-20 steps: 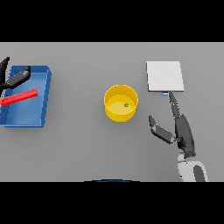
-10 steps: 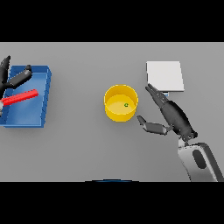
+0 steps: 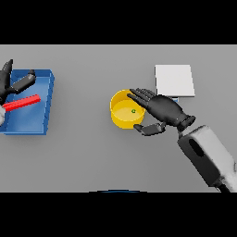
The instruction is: Pick up the red beaker and tilt it to pour out 1 green nut into yellow bowl. Pick up the yellow bowl and place it on the metallic measuring scale.
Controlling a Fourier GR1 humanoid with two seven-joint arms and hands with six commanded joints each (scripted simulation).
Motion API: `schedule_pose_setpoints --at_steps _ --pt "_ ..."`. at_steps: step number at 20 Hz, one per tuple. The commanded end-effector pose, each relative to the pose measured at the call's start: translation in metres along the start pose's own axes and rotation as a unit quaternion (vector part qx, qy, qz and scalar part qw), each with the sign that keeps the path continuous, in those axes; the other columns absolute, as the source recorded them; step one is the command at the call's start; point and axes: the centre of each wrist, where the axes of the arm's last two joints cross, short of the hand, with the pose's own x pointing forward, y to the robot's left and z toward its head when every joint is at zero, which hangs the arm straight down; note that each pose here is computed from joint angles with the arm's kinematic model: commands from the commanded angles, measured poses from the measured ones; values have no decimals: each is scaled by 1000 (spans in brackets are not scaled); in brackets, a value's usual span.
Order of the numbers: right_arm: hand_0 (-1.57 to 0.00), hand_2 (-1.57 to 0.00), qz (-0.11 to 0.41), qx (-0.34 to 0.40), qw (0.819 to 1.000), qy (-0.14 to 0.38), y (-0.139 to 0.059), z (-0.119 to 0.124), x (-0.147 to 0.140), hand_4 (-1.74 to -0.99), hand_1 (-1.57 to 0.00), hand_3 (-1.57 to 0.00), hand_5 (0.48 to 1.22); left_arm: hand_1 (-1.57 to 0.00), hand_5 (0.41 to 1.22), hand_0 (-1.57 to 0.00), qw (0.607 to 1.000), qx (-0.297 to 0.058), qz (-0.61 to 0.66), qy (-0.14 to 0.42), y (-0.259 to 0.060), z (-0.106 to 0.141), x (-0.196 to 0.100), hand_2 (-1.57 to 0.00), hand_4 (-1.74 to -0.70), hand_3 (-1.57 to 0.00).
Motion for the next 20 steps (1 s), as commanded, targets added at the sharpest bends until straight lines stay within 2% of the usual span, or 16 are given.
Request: schedule_pose_setpoints --at_steps 1,5,10,13,20 --pt "1 1 8 14 1000 -9 -2 -4 0 -1274 1 1 662 1 721 0 1000 -1 1 -1 -1 0 0 1 -799 1" --pt "1 1 39 67 997 -25 -4 -20 -2 -1261 1 1 685 1 716 1 1000 0 1 -8 3 1 -5 1 -796 1" --pt "1 1 48 117 991 -42 5 -36 -2 -1243 1 1 682 1 729 1 1000 -2 -1 -7 3 0 -5 1 -795 1" --pt "1 1 61 140 988 -35 6 -48 1 -1270 1 1 678 1 734 1 1000 0 -4 -9 4 1 -2 1 -795 1" --pt "1 1 82 190 978 -29 12 -57 -1 -1307 1 1 690 1 735 1 1000 2 -4 -4 8 0 -5 1 -797 1"
